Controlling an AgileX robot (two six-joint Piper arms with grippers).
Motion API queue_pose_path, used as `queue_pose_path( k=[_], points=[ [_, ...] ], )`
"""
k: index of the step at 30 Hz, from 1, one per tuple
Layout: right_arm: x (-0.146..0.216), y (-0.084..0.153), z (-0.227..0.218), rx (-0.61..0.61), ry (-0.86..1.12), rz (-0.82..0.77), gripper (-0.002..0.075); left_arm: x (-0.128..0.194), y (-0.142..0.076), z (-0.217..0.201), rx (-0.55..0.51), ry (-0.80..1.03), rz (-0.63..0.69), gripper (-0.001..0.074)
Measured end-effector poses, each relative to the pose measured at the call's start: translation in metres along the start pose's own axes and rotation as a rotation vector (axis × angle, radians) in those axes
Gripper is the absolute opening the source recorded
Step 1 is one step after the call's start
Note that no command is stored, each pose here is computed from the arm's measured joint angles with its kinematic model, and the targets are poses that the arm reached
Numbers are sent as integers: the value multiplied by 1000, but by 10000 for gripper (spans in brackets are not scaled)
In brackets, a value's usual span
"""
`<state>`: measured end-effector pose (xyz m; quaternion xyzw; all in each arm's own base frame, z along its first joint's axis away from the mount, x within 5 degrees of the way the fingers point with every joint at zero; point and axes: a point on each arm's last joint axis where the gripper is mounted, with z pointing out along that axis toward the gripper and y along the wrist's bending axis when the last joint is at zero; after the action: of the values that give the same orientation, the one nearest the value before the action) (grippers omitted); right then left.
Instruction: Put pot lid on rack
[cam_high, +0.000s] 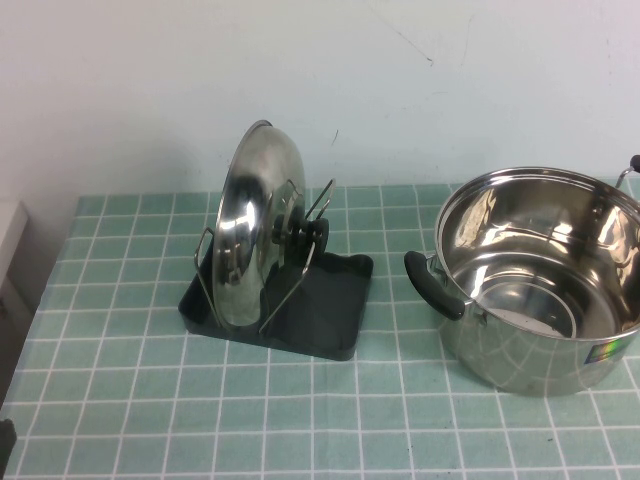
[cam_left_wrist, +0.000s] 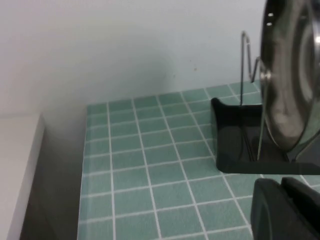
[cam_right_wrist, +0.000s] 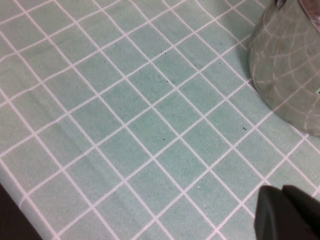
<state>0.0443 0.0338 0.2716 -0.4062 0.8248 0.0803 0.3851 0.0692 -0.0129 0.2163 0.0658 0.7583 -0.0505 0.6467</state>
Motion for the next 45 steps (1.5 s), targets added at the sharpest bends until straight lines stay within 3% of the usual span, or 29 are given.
queue_pose_path(
  k=[3, 6, 19, 25, 32, 45],
  points=[
    [0, 0, 0, 0, 0, 0, -1, 12, 5, 2, -51, 1, -133, -1],
    [0, 0, 0, 0, 0, 0, -1, 20, 6, 4, -65, -50, -174, -1],
    [0, 0, 0, 0, 1, 0, -1, 32, 6, -10, -74, -20, -183, -1],
    [1, 0, 0, -3, 4, 1, -1, 41, 4, -11, -72, 90, -232, -1],
    [1, 0, 0, -3, 4, 1, -1, 42, 4, -11, -66, 98, -148, -1],
    [1, 0, 0, -3, 4, 1, -1, 42, 4, -11, -65, 98, -155, -1]
  ],
)
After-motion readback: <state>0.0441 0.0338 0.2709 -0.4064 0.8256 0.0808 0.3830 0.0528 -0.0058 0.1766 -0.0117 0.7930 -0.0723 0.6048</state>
